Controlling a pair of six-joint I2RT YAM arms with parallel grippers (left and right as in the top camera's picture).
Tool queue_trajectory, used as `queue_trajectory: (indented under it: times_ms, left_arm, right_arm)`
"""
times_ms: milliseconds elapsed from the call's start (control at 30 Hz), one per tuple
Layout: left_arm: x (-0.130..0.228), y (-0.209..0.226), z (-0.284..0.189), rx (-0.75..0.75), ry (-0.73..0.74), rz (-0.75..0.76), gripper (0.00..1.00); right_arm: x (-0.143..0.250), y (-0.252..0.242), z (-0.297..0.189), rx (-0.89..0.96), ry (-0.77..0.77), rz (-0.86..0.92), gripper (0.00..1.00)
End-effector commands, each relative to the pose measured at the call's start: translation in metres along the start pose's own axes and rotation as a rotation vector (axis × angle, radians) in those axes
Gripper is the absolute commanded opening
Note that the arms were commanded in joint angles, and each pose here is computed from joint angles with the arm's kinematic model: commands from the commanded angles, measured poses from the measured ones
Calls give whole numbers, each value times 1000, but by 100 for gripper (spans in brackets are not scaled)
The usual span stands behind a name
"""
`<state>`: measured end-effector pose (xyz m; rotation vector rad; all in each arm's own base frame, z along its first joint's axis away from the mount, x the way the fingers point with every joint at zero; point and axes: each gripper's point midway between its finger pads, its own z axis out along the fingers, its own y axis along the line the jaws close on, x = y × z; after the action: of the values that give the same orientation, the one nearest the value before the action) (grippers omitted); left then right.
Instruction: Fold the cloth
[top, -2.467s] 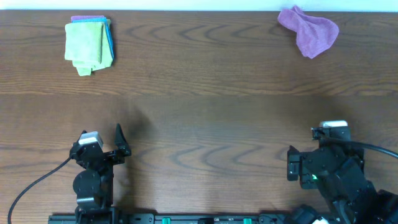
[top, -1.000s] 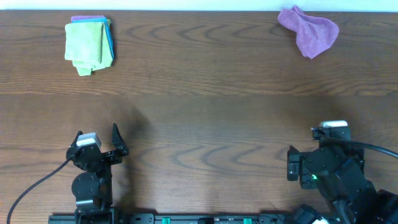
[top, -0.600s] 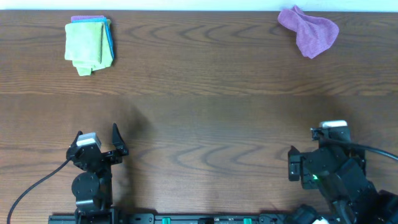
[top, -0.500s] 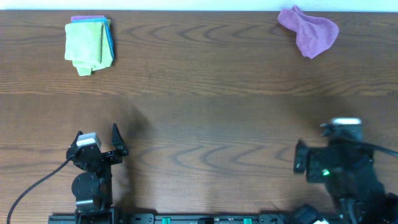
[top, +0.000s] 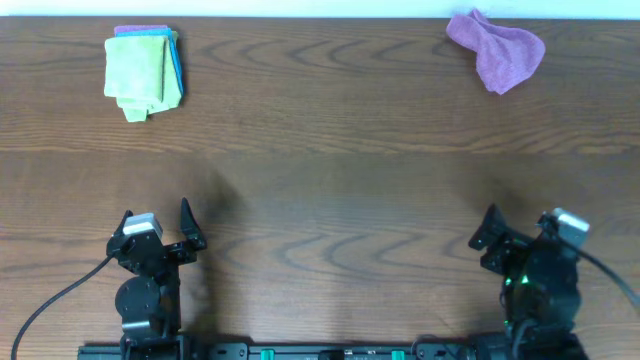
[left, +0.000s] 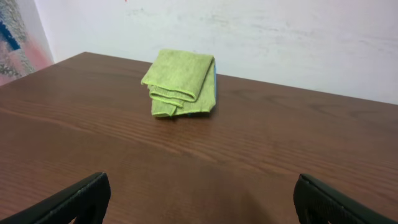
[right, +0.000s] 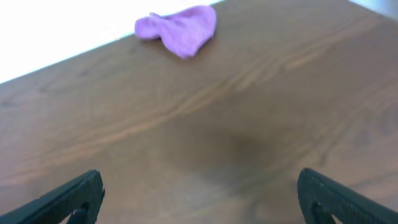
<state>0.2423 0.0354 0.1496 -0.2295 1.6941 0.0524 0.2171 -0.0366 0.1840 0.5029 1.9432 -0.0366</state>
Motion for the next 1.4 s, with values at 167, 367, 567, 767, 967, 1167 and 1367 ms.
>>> queue_trajectory:
  times_ms: [167, 367, 567, 767, 967, 1167, 1367]
  left_arm:
    - [20, 2, 2, -5, 48, 26, 95]
    - [20, 2, 2, -5, 48, 26, 95]
    - [20, 2, 2, -5, 48, 26, 95]
    - [20, 2, 2, -5, 48, 26, 95]
    - [20, 2, 2, -5, 48, 26, 95]
    - [20, 2, 2, -5, 48, 26, 95]
    - [20, 2, 2, -5, 48, 26, 95]
  right_arm:
    - [34, -17, 23, 14, -74, 38, 99]
    - [56, -28, 33, 36, -74, 41, 99]
    - [50, -26, 31, 29, -100, -15, 99]
    - [44, -23, 27, 6, -133, -6, 99]
    - [45, -21, 27, -7, -128, -9, 99]
    - [45, -21, 27, -7, -129, -9, 99]
    - [45, -21, 27, -7, -129, -9, 99]
